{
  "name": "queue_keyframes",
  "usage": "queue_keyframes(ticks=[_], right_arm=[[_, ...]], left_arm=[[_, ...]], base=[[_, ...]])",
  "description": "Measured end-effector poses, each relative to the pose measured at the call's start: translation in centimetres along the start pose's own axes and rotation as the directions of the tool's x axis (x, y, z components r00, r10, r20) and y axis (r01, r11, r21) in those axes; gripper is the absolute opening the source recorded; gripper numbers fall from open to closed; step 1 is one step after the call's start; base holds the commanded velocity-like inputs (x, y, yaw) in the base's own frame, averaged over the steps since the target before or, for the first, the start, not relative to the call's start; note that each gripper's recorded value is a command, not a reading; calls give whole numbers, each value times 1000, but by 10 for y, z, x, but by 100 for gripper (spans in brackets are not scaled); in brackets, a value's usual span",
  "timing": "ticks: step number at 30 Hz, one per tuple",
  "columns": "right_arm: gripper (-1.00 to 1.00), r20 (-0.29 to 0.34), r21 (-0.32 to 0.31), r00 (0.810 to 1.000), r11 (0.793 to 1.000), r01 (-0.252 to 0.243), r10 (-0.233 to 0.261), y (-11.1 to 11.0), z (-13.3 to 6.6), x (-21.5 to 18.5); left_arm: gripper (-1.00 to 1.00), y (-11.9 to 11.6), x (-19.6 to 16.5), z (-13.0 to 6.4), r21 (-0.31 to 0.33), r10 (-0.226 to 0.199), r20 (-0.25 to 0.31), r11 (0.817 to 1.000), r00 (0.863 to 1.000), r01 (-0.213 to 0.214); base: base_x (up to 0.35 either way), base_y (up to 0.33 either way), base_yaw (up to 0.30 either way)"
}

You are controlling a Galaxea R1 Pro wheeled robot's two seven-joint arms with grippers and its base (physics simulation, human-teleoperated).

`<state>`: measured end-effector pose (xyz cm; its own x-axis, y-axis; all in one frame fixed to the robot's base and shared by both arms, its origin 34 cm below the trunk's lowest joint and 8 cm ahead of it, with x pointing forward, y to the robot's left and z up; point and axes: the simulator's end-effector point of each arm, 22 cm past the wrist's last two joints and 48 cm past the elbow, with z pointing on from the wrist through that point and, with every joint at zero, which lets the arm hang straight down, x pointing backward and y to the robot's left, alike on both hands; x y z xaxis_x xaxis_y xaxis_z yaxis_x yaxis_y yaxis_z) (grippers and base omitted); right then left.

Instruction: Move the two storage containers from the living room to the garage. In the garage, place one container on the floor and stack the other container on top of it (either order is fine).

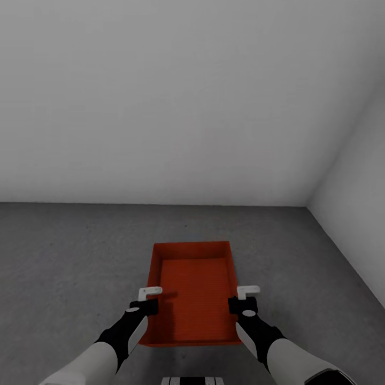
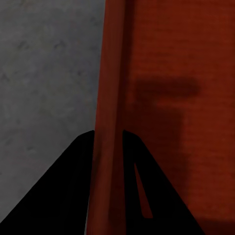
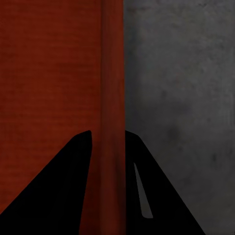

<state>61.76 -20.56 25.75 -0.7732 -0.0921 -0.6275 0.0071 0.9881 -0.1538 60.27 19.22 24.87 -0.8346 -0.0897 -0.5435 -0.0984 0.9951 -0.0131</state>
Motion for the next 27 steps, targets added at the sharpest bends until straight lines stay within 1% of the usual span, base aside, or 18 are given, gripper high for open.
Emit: queue_keyframes(ticks=[8, 27], right_arm=[[-100, 0, 0, 1000, 1000, 0, 0, 3, 11, 15], [-100, -5, 0, 1000, 1000, 2, -2, 3, 12, 18]], left_arm=[[-100, 1, 14, 12, 0, 0, 0, 1000, 1000, 0], [-100, 1, 17, 14, 0, 0, -5, 1000, 1000, 0]], base=[[0, 0, 0], [0, 0, 0]])
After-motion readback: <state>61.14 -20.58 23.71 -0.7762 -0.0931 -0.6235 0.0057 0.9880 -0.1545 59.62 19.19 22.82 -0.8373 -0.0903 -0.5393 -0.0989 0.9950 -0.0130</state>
